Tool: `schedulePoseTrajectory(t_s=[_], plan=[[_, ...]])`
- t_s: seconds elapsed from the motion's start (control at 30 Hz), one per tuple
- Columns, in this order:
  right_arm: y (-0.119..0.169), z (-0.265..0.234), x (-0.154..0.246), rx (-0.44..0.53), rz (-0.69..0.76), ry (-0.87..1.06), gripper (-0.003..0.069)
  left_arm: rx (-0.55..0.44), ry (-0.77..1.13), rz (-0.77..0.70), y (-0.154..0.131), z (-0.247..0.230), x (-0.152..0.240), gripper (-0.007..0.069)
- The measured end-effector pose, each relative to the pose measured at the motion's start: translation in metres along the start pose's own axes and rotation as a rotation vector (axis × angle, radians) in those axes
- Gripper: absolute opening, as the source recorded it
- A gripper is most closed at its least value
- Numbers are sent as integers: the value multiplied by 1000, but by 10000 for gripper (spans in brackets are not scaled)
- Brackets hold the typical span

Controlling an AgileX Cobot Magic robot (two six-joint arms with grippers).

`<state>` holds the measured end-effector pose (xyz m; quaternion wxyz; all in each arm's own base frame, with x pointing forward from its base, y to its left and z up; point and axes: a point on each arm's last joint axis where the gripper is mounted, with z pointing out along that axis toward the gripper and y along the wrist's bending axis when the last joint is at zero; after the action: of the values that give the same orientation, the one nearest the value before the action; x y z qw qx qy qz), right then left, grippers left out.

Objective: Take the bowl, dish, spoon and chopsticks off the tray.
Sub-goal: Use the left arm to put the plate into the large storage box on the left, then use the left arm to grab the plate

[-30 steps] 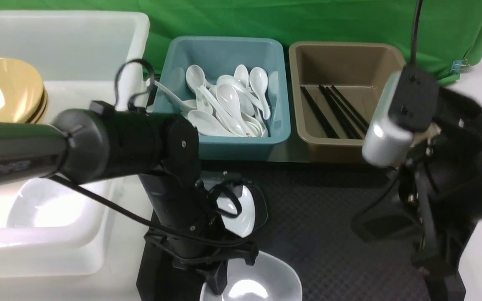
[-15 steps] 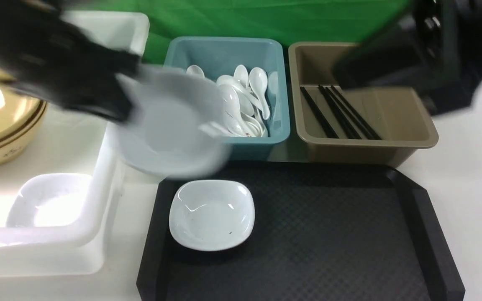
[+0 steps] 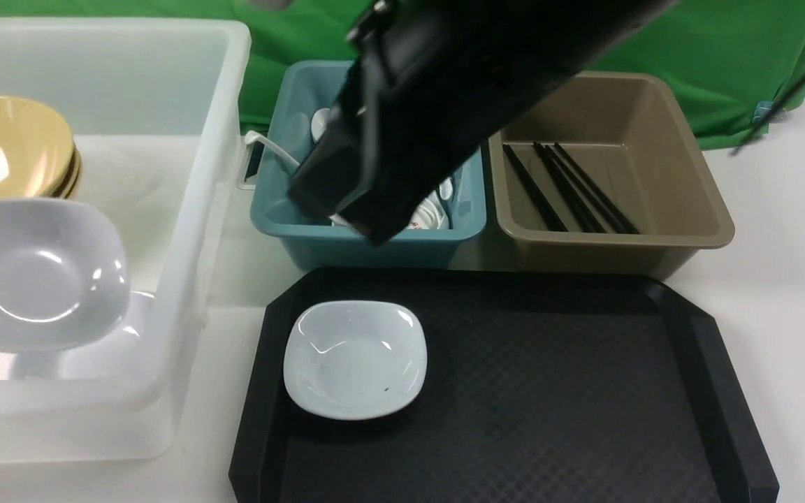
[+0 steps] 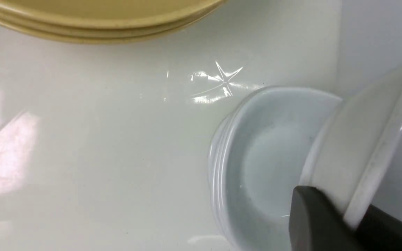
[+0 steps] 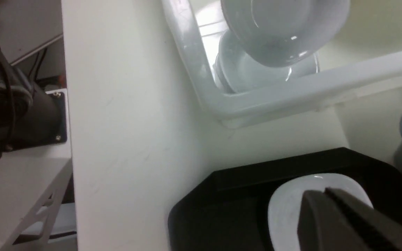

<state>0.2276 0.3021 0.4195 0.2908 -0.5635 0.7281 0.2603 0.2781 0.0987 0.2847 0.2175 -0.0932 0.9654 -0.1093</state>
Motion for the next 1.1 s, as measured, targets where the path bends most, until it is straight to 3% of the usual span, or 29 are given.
schedulePoseTrajectory(t_s=[0.13,0.27,0.4,0.47,0.53,0.57,0.67,0.73,0.77,0.8,0.83,0.87,0.9,0.93,0.97,1.0,1.03,1.07,1.1], plan=[[3,13,-4,-4,-9,-13,3,7,71,49,-4,22,-1,15],[7,10,-8,-8,-21,-29,6,-12,157,103,-8,44,1,83],[9,-1,-12,-7,-46,-11,10,-63,190,122,-8,41,2,347],[8,-7,-11,22,-55,8,10,-82,184,125,-9,31,-1,437],[7,-10,-10,46,-53,15,11,-96,168,122,-11,22,-5,485],[2,-19,-8,110,-51,34,11,-118,122,113,-15,3,-12,550],[-6,-34,-5,193,-32,41,11,-126,46,102,-25,-24,-20,579],[-17,-59,3,295,15,38,11,-66,-52,128,-52,-51,-23,546],[-22,-72,8,332,39,32,11,-21,-76,173,-72,-57,-22,506],[-27,-81,15,360,69,37,11,33,-80,236,-97,-58,-18,420],[-28,-86,17,371,78,33,11,40,-80,249,-101,-58,-17,405],[-32,-92,23,390,101,39,11,81,-66,322,-124,-55,-12,339],[-36,-101,33,414,132,46,11,131,-41,436,-158,-48,-3,188],[-35,-102,33,416,131,42,11,140,-34,452,-163,-47,-1,188],[-39,-110,43,439,167,54,11,172,7,573,-195,-35,11,79],[-40,-111,46,444,175,61,11,172,20,610,-203,-32,16,62],[-42,-117,55,460,204,69,11,182,83,742,-234,-14,33,23],[-41,-119,55,461,203,67,11,173,97,759,-237,-9,34,21],[-42,-125,62,477,227,72,11,155,153,854,-258,9,50,15]])
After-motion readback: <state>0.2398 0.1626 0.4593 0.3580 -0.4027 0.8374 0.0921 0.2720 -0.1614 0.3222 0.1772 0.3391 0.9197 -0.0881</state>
